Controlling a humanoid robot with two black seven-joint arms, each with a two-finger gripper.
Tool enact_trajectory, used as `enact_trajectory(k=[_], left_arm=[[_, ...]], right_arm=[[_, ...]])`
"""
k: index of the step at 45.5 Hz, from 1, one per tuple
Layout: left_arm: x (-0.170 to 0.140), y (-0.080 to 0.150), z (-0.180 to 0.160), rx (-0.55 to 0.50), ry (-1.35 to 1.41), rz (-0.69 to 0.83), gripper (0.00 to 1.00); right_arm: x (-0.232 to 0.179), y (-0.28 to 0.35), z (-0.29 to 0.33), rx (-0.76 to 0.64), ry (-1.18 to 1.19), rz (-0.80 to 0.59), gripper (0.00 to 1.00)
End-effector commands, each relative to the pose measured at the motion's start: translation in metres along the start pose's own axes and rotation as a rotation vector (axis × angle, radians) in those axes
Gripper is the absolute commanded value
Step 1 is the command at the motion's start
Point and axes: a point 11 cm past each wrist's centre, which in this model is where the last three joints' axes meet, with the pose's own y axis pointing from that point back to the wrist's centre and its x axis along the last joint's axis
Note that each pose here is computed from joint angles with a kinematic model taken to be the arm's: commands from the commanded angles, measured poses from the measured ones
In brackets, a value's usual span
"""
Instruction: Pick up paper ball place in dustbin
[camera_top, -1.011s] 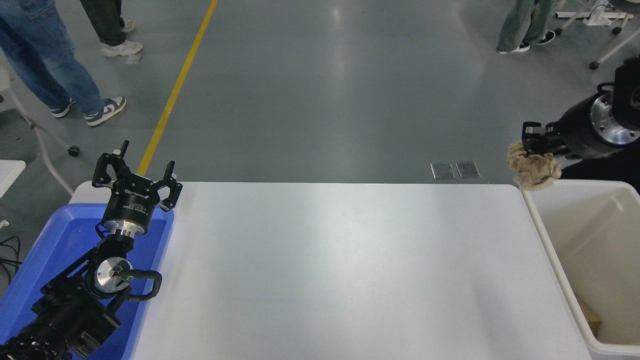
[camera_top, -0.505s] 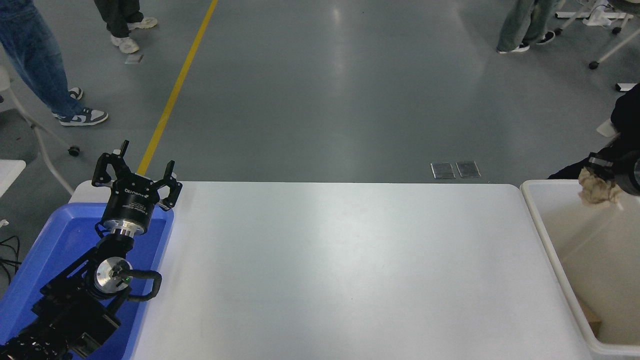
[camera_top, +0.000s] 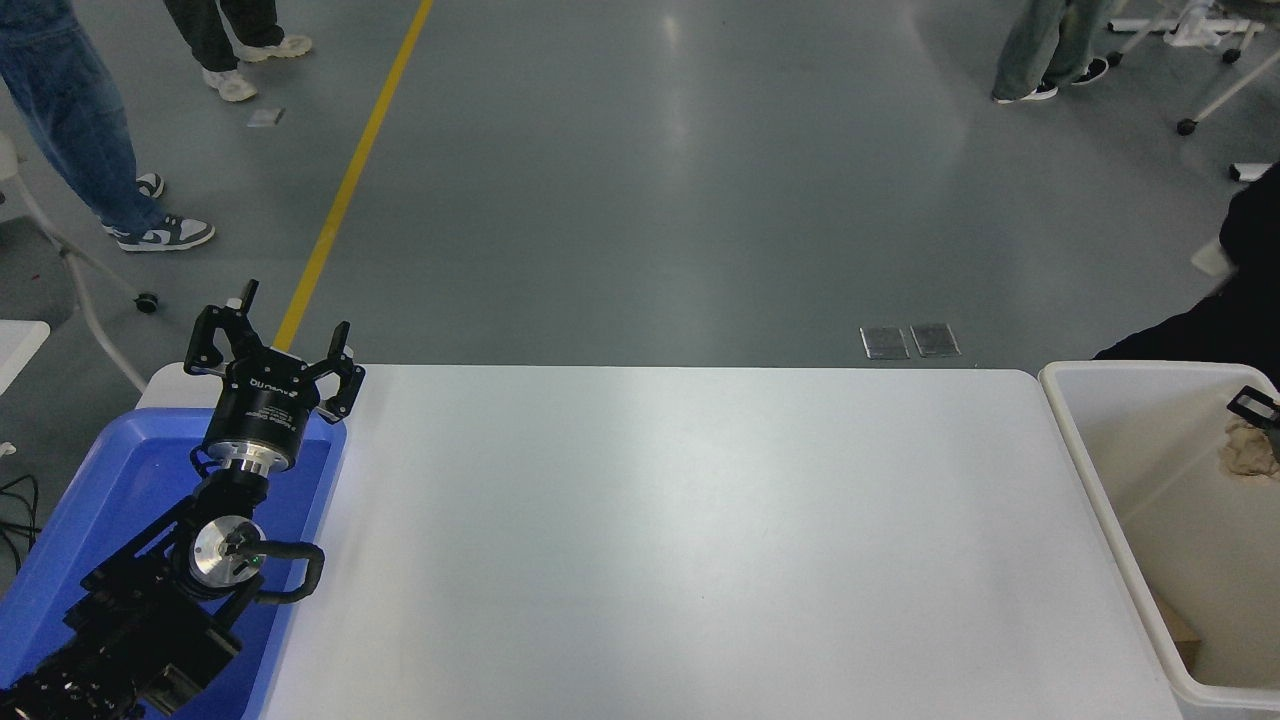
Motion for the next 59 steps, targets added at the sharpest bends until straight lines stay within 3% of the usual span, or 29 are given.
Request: enact_trajectory(k=[1,19,22,27,30,33,45,59], left_arm=[[0.0,0.0,0.0,0.0,0.0,0.0,0.98],[0.0,0.0,0.0,0.0,0.0,0.0,0.98],[0.0,0.0,0.0,0.0,0.0,0.0,0.98],[0.0,0.0,0.0,-0.001,0.001,-0.001,0.98],[0.0,0.0,0.0,0.0,0.0,0.0,0.98],[0.0,0.0,0.0,-0.001,0.0,0.0,0.98],[0.0,0.0,0.0,0.0,0.0,0.0,0.98],[-0.001,0.0,0.0,0.001,-0.001,-0.002,0.98]], right_arm=[[-0.043,-0.007,0.025,-0.048,-0.038,-0.003,0.0],[-0.062,-0.007,0.022,-0.043,-0.034,-0.014,0.02],[-0.062,-0.007,0.023,-0.047,-0.033,-0.013,0.06],[-0.062,-0.007,0.022,-0.045,-0.04,-0.013,0.38],[-0.061,-0.007,0.021,-0.044,-0.042,-0.012,0.76],[-0.059,-0.007,0.019,-0.039,-0.043,-0.01,1.0],[-0.054,-0.005,-0.001,-0.006,-0.059,-0.023,1.0],[0.03,0.013,-0.056,0.108,-0.076,0.051,1.0]])
